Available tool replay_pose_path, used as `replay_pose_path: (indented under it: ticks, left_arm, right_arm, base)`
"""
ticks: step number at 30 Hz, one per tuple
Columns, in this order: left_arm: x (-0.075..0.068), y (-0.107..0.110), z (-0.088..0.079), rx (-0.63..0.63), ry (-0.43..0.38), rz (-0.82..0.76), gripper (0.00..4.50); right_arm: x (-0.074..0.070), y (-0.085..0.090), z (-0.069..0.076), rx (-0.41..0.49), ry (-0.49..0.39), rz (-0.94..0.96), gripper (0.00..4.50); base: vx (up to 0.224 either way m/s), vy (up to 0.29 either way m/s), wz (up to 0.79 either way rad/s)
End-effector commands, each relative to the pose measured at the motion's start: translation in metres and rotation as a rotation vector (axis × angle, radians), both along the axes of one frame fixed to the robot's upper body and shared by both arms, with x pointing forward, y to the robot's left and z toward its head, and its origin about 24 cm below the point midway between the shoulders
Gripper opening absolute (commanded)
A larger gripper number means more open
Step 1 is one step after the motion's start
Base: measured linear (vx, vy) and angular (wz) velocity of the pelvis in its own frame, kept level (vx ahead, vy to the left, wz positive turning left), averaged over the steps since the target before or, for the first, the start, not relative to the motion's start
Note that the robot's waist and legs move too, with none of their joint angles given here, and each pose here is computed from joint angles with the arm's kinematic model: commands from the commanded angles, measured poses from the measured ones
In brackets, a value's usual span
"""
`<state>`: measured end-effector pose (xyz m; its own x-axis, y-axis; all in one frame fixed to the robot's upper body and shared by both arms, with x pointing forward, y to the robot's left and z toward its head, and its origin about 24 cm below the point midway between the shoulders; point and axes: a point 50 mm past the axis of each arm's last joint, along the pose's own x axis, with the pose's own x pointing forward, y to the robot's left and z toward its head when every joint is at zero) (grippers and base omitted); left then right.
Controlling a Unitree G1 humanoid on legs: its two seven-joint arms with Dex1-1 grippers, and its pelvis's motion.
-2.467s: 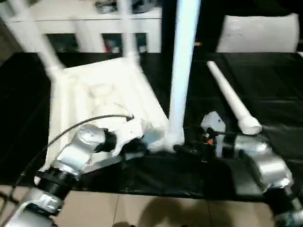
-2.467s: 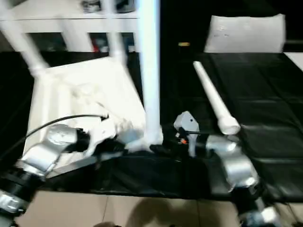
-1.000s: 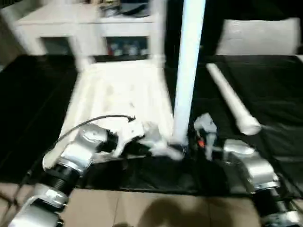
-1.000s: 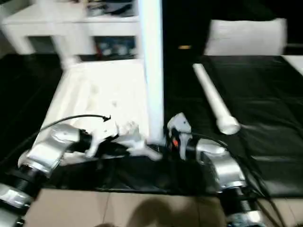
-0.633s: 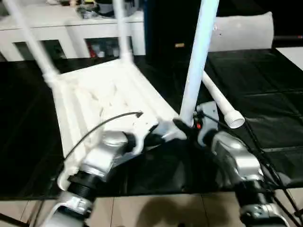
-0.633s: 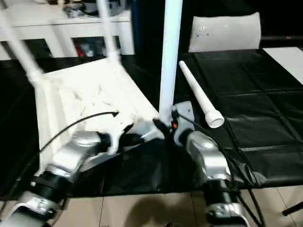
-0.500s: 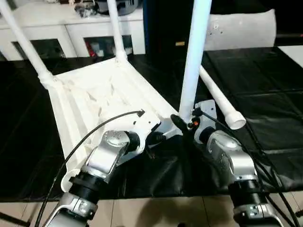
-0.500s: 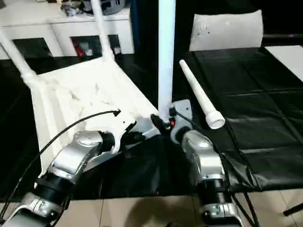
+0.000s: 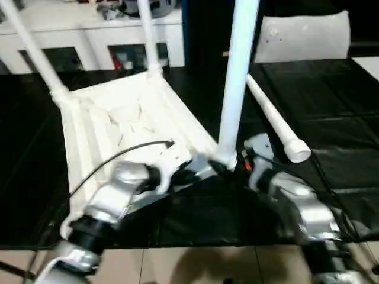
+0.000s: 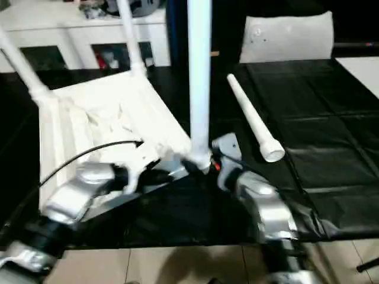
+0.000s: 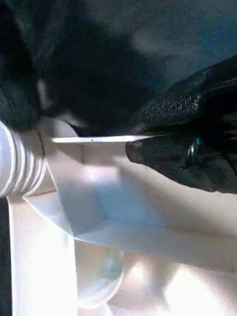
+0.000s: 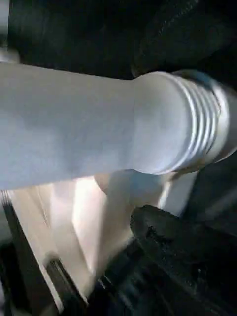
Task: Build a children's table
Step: Rotate leg to tighten
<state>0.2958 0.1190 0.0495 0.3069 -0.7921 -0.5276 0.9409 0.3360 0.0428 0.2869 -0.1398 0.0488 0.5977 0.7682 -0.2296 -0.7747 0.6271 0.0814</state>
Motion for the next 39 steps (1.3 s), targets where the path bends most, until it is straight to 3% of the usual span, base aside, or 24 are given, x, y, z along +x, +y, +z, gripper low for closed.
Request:
replay_pose_path:
  ticks: [1,6,17,20,21,34,39]
  left_arm:
    - [-0.002,0.002,0.001,0.018,-0.006,-0.083,0.00]
    - [-0.008,0.021,-0.002,0.113,0.027,-0.277,0.00]
    - [-0.008,0.028,0.004,0.141,0.053,-0.449,0.00]
    - [-0.009,0.028,0.003,0.149,0.063,-0.491,0.00]
    - [-0.009,0.028,0.003,0.150,0.064,-0.495,0.00]
    - [-0.008,0.028,0.001,0.170,0.049,-0.520,0.00]
    - [-0.007,0.029,0.000,0.173,0.045,-0.521,0.00]
  right_arm:
    - [-0.003,0.011,0.011,0.036,-0.037,0.112,4.46]
    - [-0.009,0.006,0.014,-0.016,-0.018,0.291,4.46]
    - [-0.010,0.000,0.019,-0.113,-0.003,0.497,4.46]
    - [-0.007,0.001,0.018,-0.123,0.011,0.531,4.32]
    - [-0.007,0.001,0.018,-0.125,0.013,0.535,4.04]
    - [-0.005,0.003,0.013,-0.154,0.037,0.598,2.83]
    - [-0.005,0.004,0.011,-0.152,0.041,0.602,2.63]
  base:
    - [0.000,0.000,0.00]
    - [0.000,0.000,0.00]
    - [0.000,0.000,0.00]
    - [0.000,0.000,0.00]
    - [0.000,0.000,0.00]
    - [0.000,0.000,0.00]
    - [0.000,0.000,0.00]
